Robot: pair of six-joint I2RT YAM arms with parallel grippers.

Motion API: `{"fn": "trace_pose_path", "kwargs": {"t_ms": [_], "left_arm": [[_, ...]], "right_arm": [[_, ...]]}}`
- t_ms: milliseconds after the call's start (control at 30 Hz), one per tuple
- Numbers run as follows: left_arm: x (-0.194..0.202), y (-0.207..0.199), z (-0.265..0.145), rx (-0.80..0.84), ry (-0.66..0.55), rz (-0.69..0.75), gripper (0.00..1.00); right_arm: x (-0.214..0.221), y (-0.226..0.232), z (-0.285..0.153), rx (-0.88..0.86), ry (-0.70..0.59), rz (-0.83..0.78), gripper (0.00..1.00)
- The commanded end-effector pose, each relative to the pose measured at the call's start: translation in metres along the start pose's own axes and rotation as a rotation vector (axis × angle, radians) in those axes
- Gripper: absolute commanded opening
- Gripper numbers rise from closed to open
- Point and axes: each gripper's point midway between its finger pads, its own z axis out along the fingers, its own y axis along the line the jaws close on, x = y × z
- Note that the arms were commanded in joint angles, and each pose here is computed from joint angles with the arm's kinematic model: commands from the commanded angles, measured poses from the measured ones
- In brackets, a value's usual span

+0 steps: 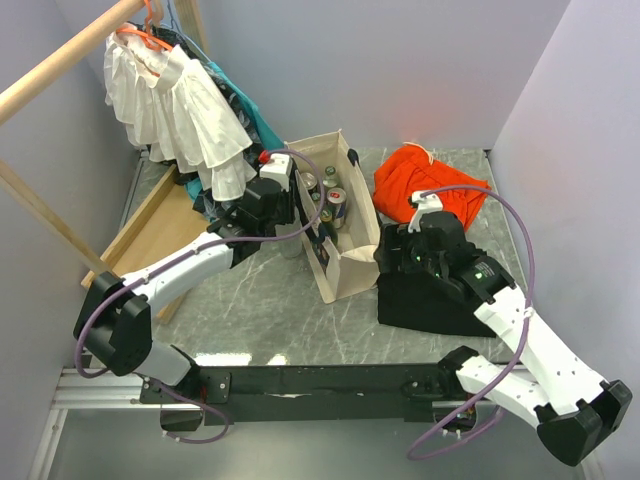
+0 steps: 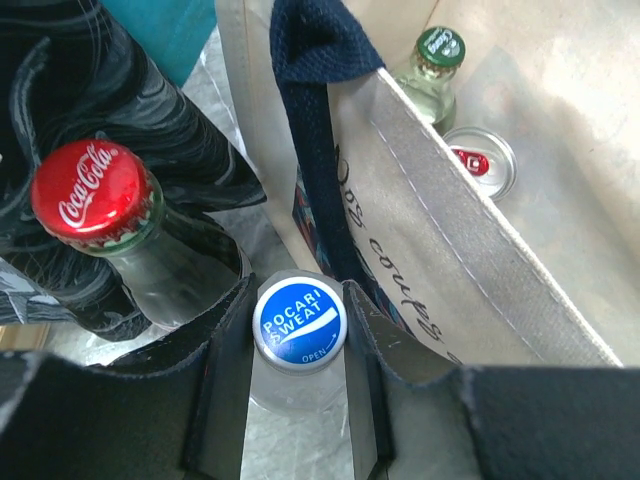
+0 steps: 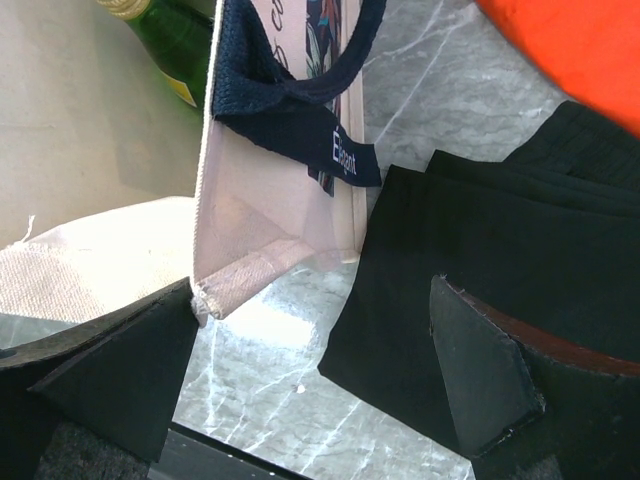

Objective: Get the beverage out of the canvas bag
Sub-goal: Place the drink at the center of the board.

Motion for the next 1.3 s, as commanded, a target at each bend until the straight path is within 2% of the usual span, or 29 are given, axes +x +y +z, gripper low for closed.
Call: {"fn": "trace_pose_path", "kwargs": {"t_ms": [0, 533, 667, 733, 833, 867, 1067, 1267], "left_arm": [[-0.085, -0.014, -0.008, 0.043, -0.272, -0.096, 0.01], [-0.073, -0.012, 0.006, 0.014, -0.235, -0.075, 0.01], [-0.072, -0.010, 0.006, 0.008, -0.233, -0.082, 0.15], [-0.071, -0.010, 0.005, 0.006, -0.232, -0.083, 0.17], [-0.070, -0.009, 0.006, 0.002, -0.225, -0.085, 0.28], [-0.070, -0.010, 0.005, 0.004, -0.223, -0.086, 0.39], [-0.068, -0.010, 0.004, 0.011, -0.219, -0.107, 0.61], [-0.070, -0.011, 0.000, 0.019, -0.218, -0.113, 0.64]], "right_arm": [[0.006, -0.005, 0.002, 0.030, 0.035, -0.036, 1.00], [0.008, -0.006, 0.002, 0.033, 0.037, -0.036, 1.00], [0.009, -0.007, 0.003, 0.035, 0.041, -0.036, 1.00], [0.009, -0.006, 0.003, 0.035, 0.043, -0.035, 1.00], [0.009, -0.006, 0.003, 0.032, 0.041, -0.032, 1.00], [0.009, -0.006, 0.004, 0.033, 0.042, -0.033, 1.00], [0.010, -0.006, 0.003, 0.034, 0.041, -0.031, 1.00], [0.009, -0.007, 0.001, 0.035, 0.035, -0.031, 1.00]]}}
